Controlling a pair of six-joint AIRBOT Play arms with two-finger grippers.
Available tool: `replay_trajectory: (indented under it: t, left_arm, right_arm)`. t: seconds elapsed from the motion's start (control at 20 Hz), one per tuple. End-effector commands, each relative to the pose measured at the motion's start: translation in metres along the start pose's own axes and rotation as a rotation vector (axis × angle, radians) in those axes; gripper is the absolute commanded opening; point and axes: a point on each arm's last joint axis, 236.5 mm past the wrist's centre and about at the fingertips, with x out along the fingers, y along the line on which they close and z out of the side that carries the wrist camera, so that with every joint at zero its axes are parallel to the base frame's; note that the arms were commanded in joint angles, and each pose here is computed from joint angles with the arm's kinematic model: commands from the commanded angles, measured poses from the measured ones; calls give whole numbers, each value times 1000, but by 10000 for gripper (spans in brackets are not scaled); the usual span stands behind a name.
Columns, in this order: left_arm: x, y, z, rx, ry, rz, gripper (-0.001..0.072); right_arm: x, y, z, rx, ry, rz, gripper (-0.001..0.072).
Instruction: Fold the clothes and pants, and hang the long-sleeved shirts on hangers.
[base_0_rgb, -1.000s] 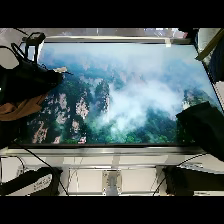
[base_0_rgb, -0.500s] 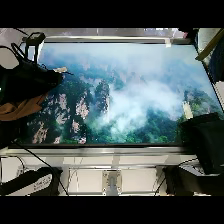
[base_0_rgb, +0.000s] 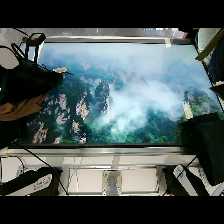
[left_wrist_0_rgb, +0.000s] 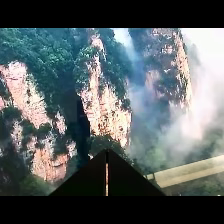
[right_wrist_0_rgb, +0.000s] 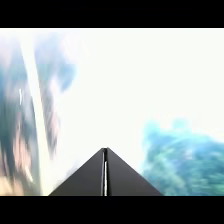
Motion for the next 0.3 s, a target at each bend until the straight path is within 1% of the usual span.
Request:
replay_trajectory:
  t: [0.0,0.1,0.25]
  left_arm:
    - [0,0,-1,1,3,-1,15]
    - [0,0,-1,1,3,-1,15]
    - [0,0,-1,1,3,-1,16]
  right_arm:
    - [35,51,-34,-283,128,8,57]
    - [42,60,-46,-357,168,-2,57]
    - [46,73,-56,-393,198,24,57]
